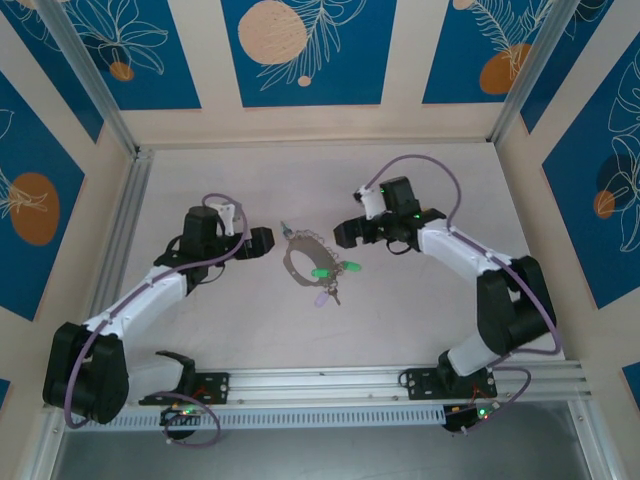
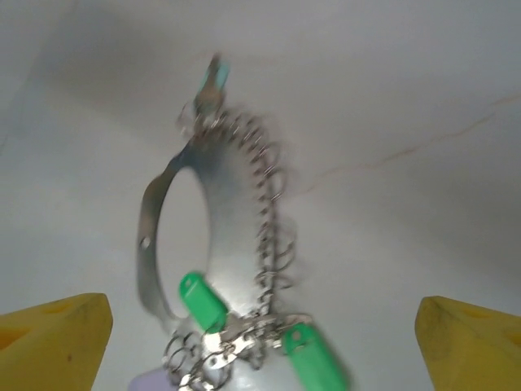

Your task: Put the keys on the keyring

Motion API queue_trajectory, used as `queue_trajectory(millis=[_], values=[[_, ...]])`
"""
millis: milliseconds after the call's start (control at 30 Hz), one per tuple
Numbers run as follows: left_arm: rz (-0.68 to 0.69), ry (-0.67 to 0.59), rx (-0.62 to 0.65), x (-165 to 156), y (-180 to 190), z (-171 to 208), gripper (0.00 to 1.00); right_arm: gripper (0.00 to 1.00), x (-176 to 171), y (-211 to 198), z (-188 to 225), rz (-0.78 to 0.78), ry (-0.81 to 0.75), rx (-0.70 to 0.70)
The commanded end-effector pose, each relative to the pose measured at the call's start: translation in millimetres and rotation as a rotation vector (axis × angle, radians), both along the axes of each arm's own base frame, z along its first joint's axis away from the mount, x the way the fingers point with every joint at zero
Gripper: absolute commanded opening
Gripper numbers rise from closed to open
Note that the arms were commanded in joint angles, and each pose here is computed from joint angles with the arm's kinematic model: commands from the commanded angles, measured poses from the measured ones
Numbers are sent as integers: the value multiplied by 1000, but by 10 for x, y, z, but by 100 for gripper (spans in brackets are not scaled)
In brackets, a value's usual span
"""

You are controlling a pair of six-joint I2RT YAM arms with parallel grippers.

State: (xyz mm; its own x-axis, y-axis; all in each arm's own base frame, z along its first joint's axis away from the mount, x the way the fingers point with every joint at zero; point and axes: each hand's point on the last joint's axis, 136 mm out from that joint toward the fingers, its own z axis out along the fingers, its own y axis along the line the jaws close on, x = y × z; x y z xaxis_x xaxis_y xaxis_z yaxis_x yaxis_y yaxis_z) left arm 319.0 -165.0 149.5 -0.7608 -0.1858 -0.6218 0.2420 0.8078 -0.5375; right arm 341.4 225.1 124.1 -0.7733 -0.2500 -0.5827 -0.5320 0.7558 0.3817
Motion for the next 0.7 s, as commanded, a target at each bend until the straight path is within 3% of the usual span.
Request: queue_trajectory(millis=[0, 200, 400, 667], values=[[-74, 34, -88, -95, -171, 69, 100, 91, -131, 217, -35, 125, 94, -4], [-82, 39, -133, -80, -240, -56, 100, 85, -103, 118, -352, 77, 193, -46], [-105, 42, -132, -58, -325, -109, 100, 82, 15, 290, -475, 97, 258, -8], [-97, 36, -146, -71, -324, -103, 100, 66, -3, 406, -688, 120, 325, 7]])
